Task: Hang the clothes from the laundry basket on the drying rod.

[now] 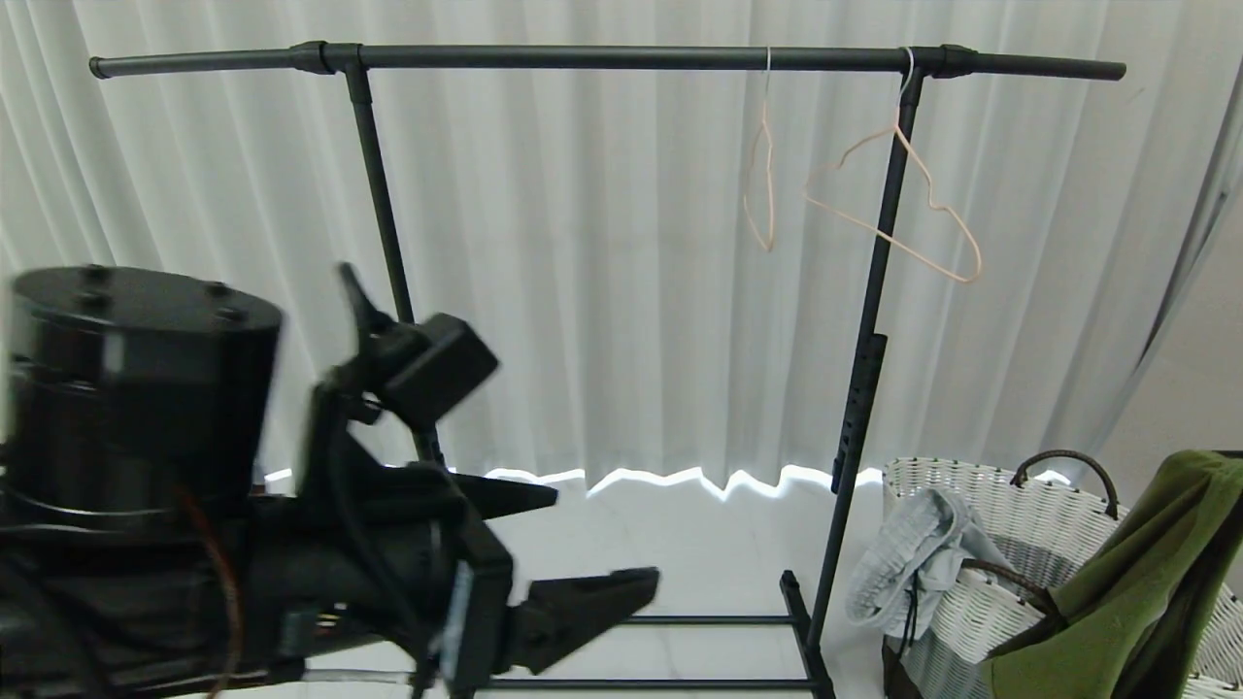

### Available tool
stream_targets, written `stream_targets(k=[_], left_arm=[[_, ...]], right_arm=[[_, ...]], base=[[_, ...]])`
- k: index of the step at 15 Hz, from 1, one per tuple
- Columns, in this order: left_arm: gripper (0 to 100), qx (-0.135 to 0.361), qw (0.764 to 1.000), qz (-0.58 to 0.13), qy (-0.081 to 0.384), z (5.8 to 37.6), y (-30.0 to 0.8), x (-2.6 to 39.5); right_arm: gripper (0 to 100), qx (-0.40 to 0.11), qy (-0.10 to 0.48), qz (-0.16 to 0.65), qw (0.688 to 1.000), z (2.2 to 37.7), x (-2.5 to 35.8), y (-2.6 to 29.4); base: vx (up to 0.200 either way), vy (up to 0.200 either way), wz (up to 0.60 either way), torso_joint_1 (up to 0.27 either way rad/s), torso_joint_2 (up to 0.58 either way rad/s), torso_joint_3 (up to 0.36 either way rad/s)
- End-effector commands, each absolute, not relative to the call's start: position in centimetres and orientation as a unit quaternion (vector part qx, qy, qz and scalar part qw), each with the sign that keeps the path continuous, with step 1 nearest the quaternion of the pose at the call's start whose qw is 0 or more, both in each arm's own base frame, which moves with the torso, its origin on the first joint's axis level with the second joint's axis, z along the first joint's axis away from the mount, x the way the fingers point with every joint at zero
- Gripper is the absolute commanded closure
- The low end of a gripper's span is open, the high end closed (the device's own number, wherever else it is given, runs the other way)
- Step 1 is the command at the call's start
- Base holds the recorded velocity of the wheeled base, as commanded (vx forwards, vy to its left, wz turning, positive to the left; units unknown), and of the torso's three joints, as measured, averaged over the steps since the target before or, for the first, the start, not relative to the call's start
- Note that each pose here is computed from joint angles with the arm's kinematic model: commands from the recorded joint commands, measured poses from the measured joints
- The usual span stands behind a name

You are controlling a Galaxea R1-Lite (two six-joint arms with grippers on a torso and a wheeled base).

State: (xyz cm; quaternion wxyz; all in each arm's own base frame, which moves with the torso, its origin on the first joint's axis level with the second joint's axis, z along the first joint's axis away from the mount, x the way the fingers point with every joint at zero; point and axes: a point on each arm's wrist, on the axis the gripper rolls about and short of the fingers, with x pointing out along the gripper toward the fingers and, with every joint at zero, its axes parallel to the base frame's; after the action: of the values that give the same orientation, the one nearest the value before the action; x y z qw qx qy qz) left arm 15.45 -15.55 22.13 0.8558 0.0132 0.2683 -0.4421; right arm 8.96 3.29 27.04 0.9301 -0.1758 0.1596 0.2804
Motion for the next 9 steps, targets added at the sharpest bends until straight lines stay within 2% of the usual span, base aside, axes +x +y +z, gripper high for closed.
stream_targets(k=[1, 3, 4, 6, 9], left_arm=[[0, 0.054, 0.823, -0.450, 0.341, 18.1, -22.9, 15.9], [0, 0.079, 0.788, -0.489, 0.366, 15.6, -28.2, 12.7], [0, 0.070, 0.783, -0.491, 0.377, 15.0, -30.0, 11.9], [0, 0.006, 0.792, -0.477, 0.381, 14.9, -35.9, 11.6], [0, -0.019, 0.820, -0.453, 0.350, 13.5, -41.7, 13.5]], right_arm=[[100, -0.176, 0.160, 0.289, 0.927, 27.0, 9.0, 3.5], [100, -0.171, 0.158, 0.305, 0.923, 27.0, 8.7, 3.8], [100, -0.170, 0.158, 0.308, 0.923, 27.0, 8.7, 3.9], [100, -0.170, 0.159, 0.310, 0.922, 26.9, 8.7, 3.9], [100, -0.170, 0.172, 0.309, 0.920, 26.3, 8.8, 3.9]], base=[[0.000, 0.000, 0.00, 0.000, 0.00, 0.000], [0.000, 0.000, 0.00, 0.000, 0.00, 0.000], [0.000, 0.000, 0.00, 0.000, 0.00, 0.000], [0.000, 0.000, 0.00, 0.000, 0.00, 0.000], [0.000, 0.000, 0.00, 0.000, 0.00, 0.000]])
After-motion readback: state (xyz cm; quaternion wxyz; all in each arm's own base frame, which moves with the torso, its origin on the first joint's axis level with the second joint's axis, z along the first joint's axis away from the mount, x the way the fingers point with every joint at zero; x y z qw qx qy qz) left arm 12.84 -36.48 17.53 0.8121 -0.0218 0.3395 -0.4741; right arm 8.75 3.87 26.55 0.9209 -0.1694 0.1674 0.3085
